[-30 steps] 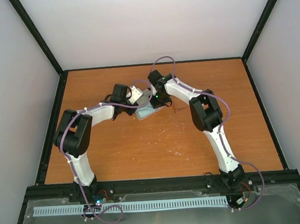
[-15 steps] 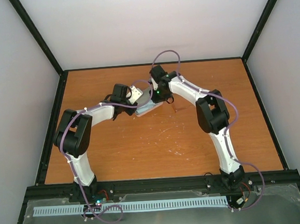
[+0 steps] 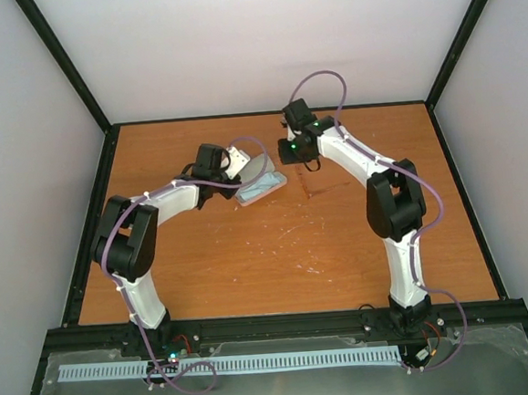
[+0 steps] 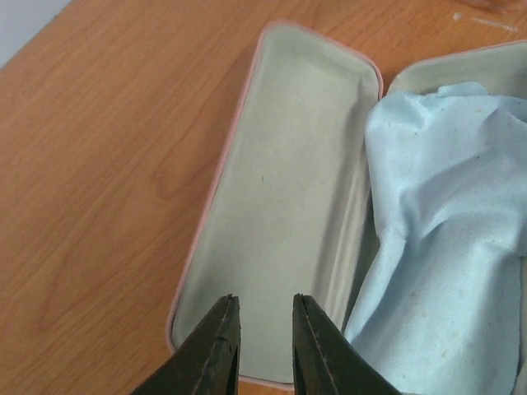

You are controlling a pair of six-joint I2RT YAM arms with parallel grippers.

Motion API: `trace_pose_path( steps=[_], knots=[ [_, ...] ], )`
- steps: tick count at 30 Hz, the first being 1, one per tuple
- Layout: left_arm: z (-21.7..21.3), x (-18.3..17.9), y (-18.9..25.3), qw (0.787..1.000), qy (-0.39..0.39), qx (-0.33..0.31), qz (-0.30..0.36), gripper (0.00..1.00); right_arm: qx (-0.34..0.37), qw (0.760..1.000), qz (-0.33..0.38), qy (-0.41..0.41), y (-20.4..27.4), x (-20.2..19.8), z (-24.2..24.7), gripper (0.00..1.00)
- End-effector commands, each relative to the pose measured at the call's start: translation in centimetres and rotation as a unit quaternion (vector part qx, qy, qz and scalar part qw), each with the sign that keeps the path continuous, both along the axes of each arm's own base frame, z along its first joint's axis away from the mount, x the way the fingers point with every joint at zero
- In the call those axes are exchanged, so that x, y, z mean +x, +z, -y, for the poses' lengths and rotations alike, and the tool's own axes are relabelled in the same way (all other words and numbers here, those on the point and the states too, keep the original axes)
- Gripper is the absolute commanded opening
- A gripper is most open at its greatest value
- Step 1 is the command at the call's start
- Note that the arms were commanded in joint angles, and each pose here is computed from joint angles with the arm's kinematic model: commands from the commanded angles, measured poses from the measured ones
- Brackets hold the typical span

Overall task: Organize the sunglasses
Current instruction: Place the glasses cleaning cloth in the sunglasses case, then move the sunglasses to the center of the board.

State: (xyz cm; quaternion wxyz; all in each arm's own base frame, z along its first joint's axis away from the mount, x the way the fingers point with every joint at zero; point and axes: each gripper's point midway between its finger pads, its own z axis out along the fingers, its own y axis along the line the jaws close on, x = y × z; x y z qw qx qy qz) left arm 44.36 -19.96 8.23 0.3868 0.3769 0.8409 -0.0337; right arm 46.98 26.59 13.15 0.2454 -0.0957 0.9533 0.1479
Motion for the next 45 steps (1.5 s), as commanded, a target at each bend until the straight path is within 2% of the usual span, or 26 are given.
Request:
trace_pose_path(
  steps=[1, 7, 13, 27, 30, 34, 37, 45],
  knots=[
    [0.7, 2.3, 4.8, 0.998, 0.013, -0.019, 0.052, 0.21, -0.056, 0.996, -0.045, -0.059, -2.1, -1.1, 5.2, 0.41],
    [1.2, 4.0, 6.4, 0.998, 0.019, -0.027, 0.058, 0.21, -0.104, 0.991, -0.077, -0.038, -3.7, -3.1, 6.7, 0.44],
    [1.8, 4.7, 6.7, 0.998, 0.013, -0.030, 0.056, 0.21, -0.075, 0.992, -0.096, -0.030, -4.3, -3.2, 5.8, 0.42],
    [1.3, 4.8, 6.9, 0.998, 0.017, -0.025, 0.058, 0.21, -0.100, 0.985, -0.137, -0.013, -8.3, -2.1, 5.2, 0.41],
    [1.3, 4.8, 7.0, 0.998, 0.019, -0.026, 0.059, 0.21, -0.106, 0.984, -0.142, -0.013, -9.1, -2.1, 5.3, 0.36],
    [1.2, 4.8, 6.9, 0.998, 0.018, -0.026, 0.059, 0.21, -0.112, 0.982, -0.150, -0.012, -9.8, -2.2, 5.4, 0.16],
    [1.2, 4.9, 6.9, 0.998, 0.017, -0.025, 0.060, 0.21, -0.119, 0.981, -0.153, -0.006, -9.8, -2.5, 5.6, 0.06],
    [1.6, 5.0, 6.5, 0.998, 0.008, -0.026, 0.058, 0.21, -0.148, 0.977, -0.151, 0.018, -8.1, -5.1, 7.7, 0.03]
  ],
)
